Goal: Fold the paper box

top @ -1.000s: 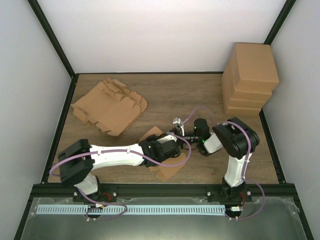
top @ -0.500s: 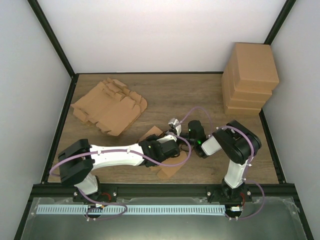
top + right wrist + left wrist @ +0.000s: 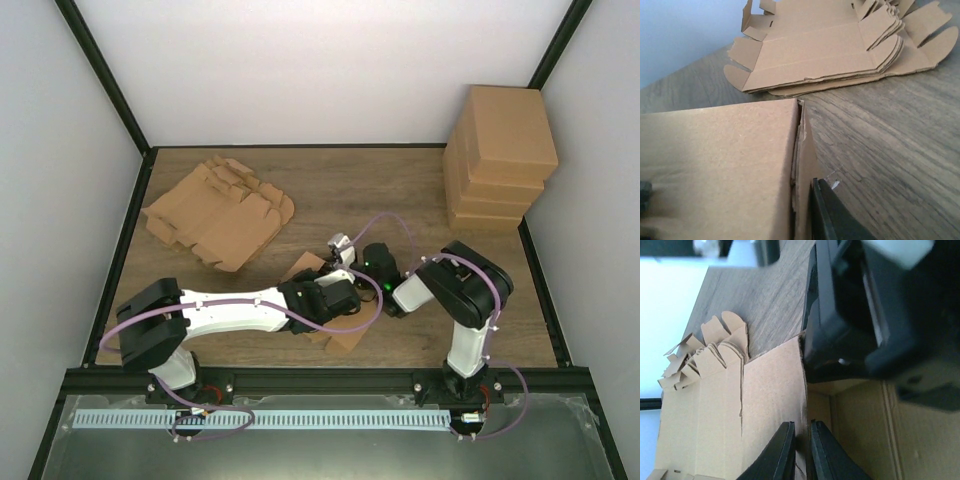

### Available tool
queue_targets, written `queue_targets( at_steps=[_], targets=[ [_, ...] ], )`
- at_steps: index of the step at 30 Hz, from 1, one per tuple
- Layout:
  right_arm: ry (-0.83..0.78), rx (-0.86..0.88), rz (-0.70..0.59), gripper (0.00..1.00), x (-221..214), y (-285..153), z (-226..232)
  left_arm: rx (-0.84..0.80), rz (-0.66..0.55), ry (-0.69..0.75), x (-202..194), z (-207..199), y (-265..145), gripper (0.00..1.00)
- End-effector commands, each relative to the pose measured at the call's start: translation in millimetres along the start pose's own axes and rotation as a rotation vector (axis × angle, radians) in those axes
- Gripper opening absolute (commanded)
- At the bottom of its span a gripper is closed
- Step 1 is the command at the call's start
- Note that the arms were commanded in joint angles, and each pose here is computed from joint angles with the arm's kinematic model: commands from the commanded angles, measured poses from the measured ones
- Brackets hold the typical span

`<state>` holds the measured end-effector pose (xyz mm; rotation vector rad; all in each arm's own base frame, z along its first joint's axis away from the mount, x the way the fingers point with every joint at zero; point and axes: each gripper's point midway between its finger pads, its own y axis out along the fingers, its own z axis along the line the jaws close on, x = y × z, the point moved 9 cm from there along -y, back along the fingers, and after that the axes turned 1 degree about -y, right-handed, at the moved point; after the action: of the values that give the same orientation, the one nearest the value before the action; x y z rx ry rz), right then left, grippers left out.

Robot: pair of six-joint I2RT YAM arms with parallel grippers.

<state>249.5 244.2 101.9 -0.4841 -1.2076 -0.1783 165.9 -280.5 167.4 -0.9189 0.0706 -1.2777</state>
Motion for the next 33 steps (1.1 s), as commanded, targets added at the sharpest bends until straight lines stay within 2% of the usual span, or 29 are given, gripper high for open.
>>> queue_targets(
  at_steps=[1,2,4,6,8,10,15,19,24,28,33],
  targets=[
    [-0.062,-0.116,-0.043,0.06,7.2,8.5,7.6,-0.048,0.022,0.009,-0.9,-9.5,1.9,0.16],
    [-0.07,-0.139,-0.042,0.02,6.4,9.6,9.7,-0.07,0.025,0.008,-0.1,-10.2,0.8,0.24],
    [-0.066,-0.162,-0.044,0.01,5.2,10.7,10.9,-0.131,0.0,-0.028,5.1,-6.6,-7.7,0.5],
    [-0.056,-0.163,-0.04,0.01,3.4,11.6,10.6,-0.176,-0.062,-0.104,14.3,6.3,-23.4,0.69],
    [-0.051,-0.166,-0.034,0.01,2.6,11.0,10.8,-0.201,-0.14,-0.219,25.8,29.1,-43.6,0.8],
    [-0.049,-0.167,-0.025,0.01,2.3,8.7,11.3,-0.229,-0.187,-0.348,32.4,60.2,-56.6,0.87],
    [-0.052,-0.167,-0.013,0.01,4.0,-2.6,16.4,-0.364,-0.193,-0.658,25.4,135.7,-54.3,0.89],
    [-0.062,-0.178,-0.001,0.02,4.7,-7.2,21.5,-0.495,-0.12,-0.806,9.9,162.5,-27.4,0.91],
    [-0.08,-0.2,0.038,0.05,-0.3,-0.9,32.1,-0.662,-0.04,-0.895,-10.0,156.0,13.7,0.91],
    [-0.084,-0.219,0.05,0.12,-7.6,0.7,42.4,-0.758,-0.042,-0.863,-13.3,138.7,28.1,0.9],
    [-0.081,-0.234,0.031,0.12,-11.5,-1.3,47.3,-0.837,0.027,-0.836,-20.3,117.9,44.0,0.87]
  ],
)
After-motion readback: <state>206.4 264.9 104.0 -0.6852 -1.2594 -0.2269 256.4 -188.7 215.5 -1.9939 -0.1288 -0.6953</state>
